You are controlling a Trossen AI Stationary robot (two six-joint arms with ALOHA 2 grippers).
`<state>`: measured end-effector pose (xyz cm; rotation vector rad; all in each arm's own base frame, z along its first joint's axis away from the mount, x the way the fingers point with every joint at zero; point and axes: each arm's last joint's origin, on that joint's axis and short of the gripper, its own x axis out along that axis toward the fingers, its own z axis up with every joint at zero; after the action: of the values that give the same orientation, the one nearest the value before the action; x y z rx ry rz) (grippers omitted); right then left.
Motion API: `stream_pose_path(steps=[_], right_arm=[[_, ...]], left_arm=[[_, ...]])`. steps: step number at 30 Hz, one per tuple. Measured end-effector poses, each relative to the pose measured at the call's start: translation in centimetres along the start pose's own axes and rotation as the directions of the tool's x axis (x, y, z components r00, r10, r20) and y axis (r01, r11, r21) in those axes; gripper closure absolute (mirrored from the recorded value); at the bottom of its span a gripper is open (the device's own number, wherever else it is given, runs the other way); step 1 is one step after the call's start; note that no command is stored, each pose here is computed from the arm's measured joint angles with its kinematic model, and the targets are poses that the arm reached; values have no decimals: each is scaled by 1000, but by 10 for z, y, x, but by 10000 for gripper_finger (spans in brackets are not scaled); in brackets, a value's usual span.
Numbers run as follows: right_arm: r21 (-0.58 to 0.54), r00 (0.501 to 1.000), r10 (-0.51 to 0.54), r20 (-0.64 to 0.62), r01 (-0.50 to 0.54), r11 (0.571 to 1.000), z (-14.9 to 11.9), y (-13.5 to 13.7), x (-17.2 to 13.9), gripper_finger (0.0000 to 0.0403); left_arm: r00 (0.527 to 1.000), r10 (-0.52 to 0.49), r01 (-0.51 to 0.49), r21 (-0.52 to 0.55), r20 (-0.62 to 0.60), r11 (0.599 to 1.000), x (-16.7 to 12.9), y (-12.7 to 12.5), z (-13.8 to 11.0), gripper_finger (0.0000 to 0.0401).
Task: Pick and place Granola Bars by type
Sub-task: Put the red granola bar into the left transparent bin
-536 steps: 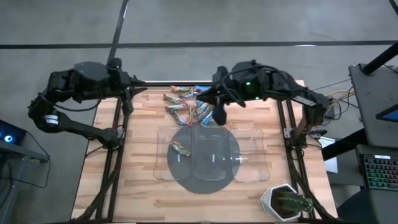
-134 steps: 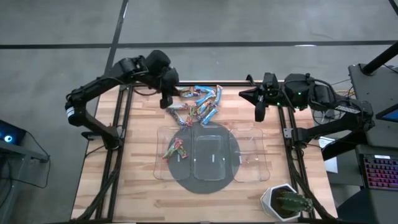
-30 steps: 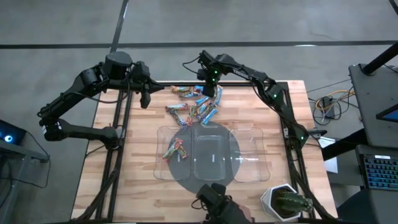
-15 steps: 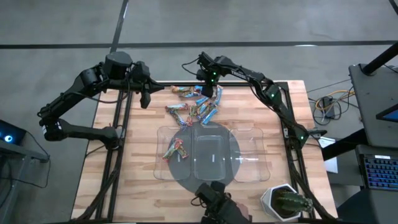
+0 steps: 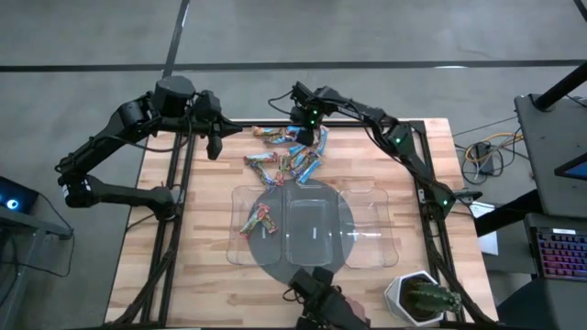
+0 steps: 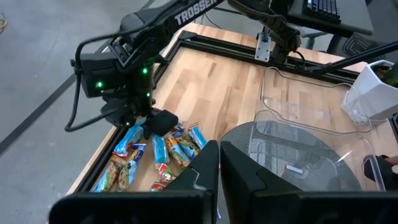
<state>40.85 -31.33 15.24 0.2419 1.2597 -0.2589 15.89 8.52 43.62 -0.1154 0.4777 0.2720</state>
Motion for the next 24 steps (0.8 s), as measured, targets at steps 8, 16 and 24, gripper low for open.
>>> stream_pose_path(steps=[8, 16, 24], right_arm=[[1, 1000, -7, 21, 7, 1000, 2, -1, 2, 187], [-2, 1000, -9, 26, 9, 1000, 2, -3, 1, 233], [11, 1000, -9, 22, 9, 1000, -1, -8, 2, 298]], left_arm=[[1000, 0, 0, 0, 0, 1000, 0, 0, 0, 401], [1000, 0, 0, 0, 0, 1000, 0, 0, 0, 401], [1000, 0, 0, 0, 0, 1000, 0, 0, 0, 401]])
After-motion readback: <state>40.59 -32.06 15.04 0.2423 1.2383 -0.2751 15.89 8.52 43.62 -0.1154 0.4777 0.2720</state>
